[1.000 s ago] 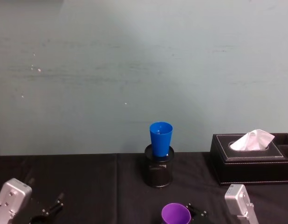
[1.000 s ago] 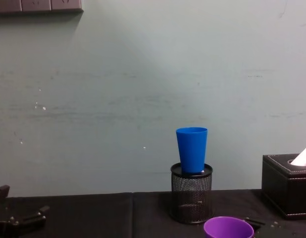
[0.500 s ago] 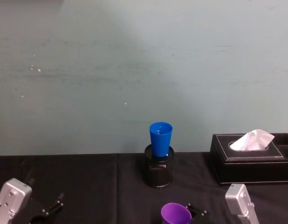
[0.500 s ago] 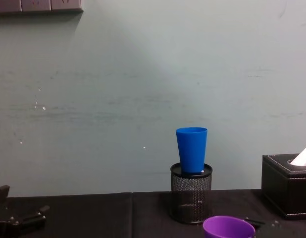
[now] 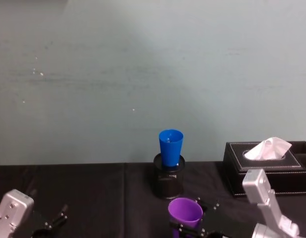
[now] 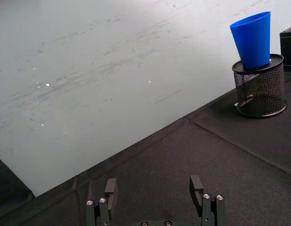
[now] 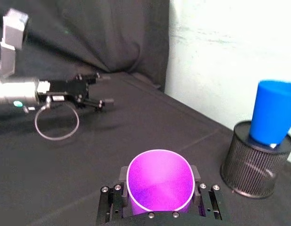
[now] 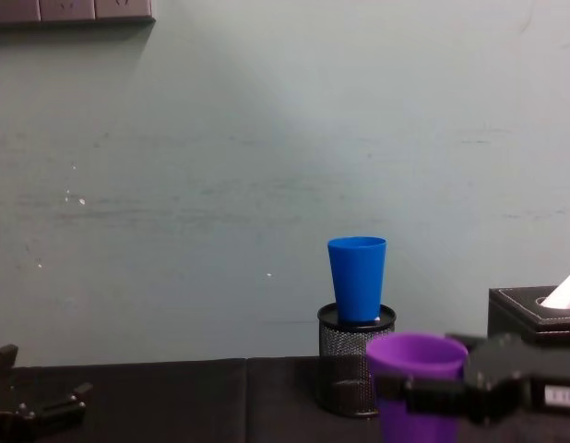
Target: Pick up one cup with a gripper and tap it against the other cup.
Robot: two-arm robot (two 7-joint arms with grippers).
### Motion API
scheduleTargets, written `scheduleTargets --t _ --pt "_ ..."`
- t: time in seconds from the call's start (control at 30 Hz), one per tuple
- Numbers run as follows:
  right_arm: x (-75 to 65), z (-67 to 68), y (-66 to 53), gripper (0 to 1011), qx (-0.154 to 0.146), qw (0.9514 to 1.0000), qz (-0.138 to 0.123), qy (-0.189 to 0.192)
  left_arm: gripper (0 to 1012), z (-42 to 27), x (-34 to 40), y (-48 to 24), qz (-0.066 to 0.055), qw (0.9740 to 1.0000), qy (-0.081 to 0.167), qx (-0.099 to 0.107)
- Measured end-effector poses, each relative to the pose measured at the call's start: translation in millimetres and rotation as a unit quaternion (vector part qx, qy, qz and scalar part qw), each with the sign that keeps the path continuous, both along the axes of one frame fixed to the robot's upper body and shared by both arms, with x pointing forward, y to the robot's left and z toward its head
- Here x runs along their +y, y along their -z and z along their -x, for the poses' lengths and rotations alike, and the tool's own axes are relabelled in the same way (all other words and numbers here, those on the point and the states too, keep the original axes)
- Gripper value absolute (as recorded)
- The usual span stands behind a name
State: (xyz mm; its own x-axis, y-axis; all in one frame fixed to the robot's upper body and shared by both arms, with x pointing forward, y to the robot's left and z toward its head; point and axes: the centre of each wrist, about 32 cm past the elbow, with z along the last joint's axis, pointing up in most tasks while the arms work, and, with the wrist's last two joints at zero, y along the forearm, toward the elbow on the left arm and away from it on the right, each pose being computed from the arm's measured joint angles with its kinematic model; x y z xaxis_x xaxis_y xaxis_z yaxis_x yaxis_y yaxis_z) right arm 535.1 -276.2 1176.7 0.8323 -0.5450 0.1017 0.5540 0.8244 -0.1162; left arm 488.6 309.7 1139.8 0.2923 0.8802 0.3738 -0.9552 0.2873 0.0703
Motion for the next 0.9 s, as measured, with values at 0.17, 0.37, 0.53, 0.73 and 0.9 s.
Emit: scheduleTargets --t 0.17,0.37,0.53,0.73,0.9 --pt "-1.0 -2.7 -24.6 735 0.001 1.0000 0.001 -0.005 1000 0.0 0.0 0.0 0.000 1.0000 0.000 0.000" --pt "-0.6 -8.7 -48.3 735 -0.002 0.9999 0.004 -0.012 1000 0.0 0.0 0.0 0.000 1.0000 0.000 0.000" --pt "1.3 -10.3 -54.6 735 -0.003 0.9999 -0.005 -0.015 1000 0.0 0.0 0.0 0.000 1.0000 0.000 0.000" --pt "1.6 -8.1 -54.9 735 -0.004 0.9998 -0.018 -0.012 1000 0.0 0.0 0.0 0.000 1.0000 0.000 0.000" --pt "1.5 -7.2 -54.2 735 -0.005 0.9997 -0.020 -0.010 1000 0.0 0.0 0.0 0.000 1.0000 0.000 0.000"
